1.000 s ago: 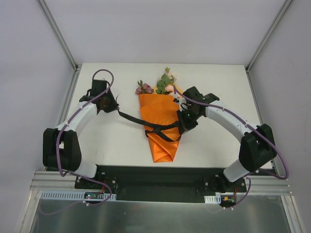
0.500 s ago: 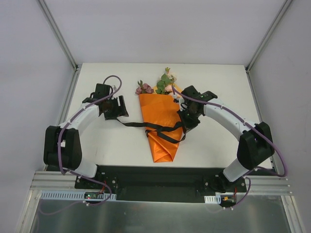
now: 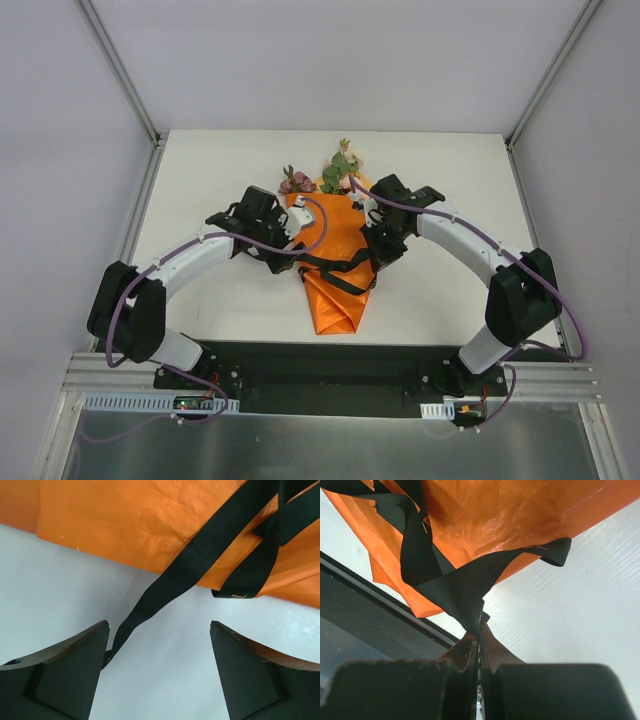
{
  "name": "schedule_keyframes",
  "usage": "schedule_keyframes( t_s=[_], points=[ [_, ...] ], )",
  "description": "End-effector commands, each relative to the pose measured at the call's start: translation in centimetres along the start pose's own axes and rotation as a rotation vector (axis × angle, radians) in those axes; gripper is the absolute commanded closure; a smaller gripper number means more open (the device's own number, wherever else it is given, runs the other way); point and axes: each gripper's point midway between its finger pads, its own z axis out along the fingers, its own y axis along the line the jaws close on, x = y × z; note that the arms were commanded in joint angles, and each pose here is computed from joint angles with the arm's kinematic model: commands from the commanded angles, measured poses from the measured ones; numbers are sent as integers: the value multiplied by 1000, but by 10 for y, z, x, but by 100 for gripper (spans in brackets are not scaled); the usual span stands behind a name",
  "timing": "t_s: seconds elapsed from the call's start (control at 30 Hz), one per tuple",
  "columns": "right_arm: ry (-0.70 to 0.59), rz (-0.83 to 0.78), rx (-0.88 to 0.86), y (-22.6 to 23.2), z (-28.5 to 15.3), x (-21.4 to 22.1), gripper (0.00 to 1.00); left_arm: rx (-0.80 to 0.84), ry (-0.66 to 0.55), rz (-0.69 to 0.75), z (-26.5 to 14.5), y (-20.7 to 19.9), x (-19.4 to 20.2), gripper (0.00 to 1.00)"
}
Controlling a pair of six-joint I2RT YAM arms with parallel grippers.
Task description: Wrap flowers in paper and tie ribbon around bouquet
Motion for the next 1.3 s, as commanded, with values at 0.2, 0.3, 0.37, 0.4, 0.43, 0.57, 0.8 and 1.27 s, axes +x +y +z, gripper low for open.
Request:
schedule_keyframes(
  t_s=[0.2, 0.3, 0.37, 0.4, 0.43, 0.57, 0.8, 1.27],
  points=[
    [-70, -32, -26, 7, -15, 0, 100, 47, 116, 268, 32, 13, 28, 18],
    [-72, -23, -36, 9, -14, 0, 100, 56, 130, 269, 42, 16, 31, 16],
    [-73, -21, -45, 11, -13, -1, 100, 61, 121, 250, 48, 17, 27, 17],
    [-72, -13, -44, 11, -13, 0, 100, 65, 113, 244, 53, 18, 26, 17],
    [-69, -11, -43, 10, -13, 0, 100, 78, 102, 244, 57, 17, 24, 18],
    [-75, -2, -28, 9, -15, 1, 100, 73, 126, 205, 68, 21, 29, 24],
    [-96, 58, -26, 12, -12, -1, 100, 55, 117, 126, 70, 22, 23, 92],
    [-216, 478, 235, -10, -3, -4, 100, 6, -31, -429, 9, -16, -9, 100]
  ],
)
